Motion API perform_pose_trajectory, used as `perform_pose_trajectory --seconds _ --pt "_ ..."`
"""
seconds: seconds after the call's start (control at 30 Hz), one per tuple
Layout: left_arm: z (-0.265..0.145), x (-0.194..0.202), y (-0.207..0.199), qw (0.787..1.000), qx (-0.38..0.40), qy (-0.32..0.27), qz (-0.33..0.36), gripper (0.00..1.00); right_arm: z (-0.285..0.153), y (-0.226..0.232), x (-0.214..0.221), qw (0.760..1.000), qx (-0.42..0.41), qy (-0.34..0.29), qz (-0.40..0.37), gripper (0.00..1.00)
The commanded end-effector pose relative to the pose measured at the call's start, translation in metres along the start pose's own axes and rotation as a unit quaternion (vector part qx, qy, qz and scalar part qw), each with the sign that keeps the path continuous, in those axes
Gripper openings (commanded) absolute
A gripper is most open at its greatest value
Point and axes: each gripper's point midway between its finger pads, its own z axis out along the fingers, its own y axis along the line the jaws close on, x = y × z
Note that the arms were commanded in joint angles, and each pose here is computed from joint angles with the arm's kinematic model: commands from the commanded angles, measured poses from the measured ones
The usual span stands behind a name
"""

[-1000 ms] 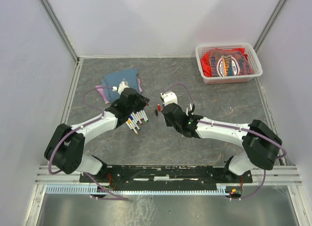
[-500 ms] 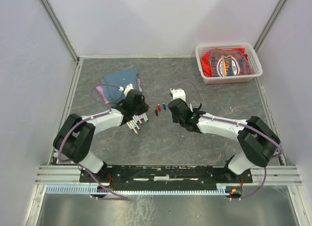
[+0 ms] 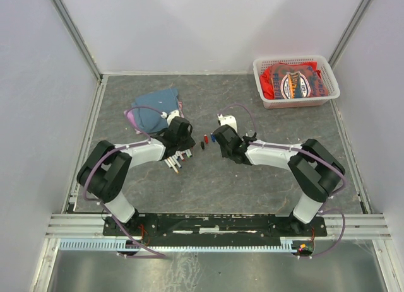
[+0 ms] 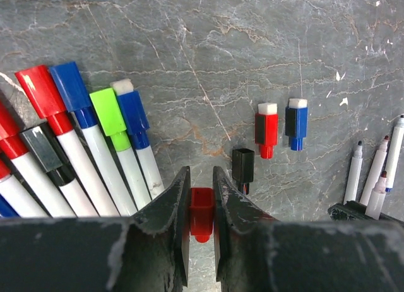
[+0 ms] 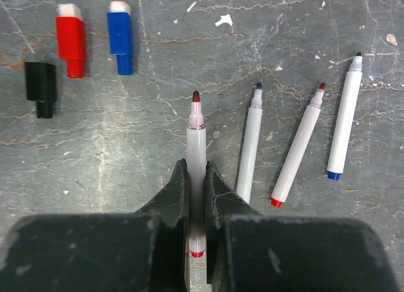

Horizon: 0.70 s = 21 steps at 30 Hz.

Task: Open the pen caps
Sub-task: Place the pen cap at the center of the board.

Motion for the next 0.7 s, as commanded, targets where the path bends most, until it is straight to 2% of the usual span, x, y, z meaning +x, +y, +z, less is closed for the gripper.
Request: perform_pose_trajectory --seconds 0.0,0.37,0.67 --pt "0.005 -0.014 -0.012 0.999 0.006 -0.021 0.031 0.09 0.002 -0.004 -0.017 1.000 0.008 -0.015 0.020 0.01" --pt "0.010 -0.007 -0.013 0.999 -0.001 -0.009 0.038 0.19 0.015 -0.013 -0.011 1.000 0.018 0.007 0.022 0.07" --pt "0.012 -0.007 -0.015 0.999 -0.002 -0.010 0.041 0.23 0.021 -0.012 -0.009 0.999 0.016 0.012 0.029 0.08"
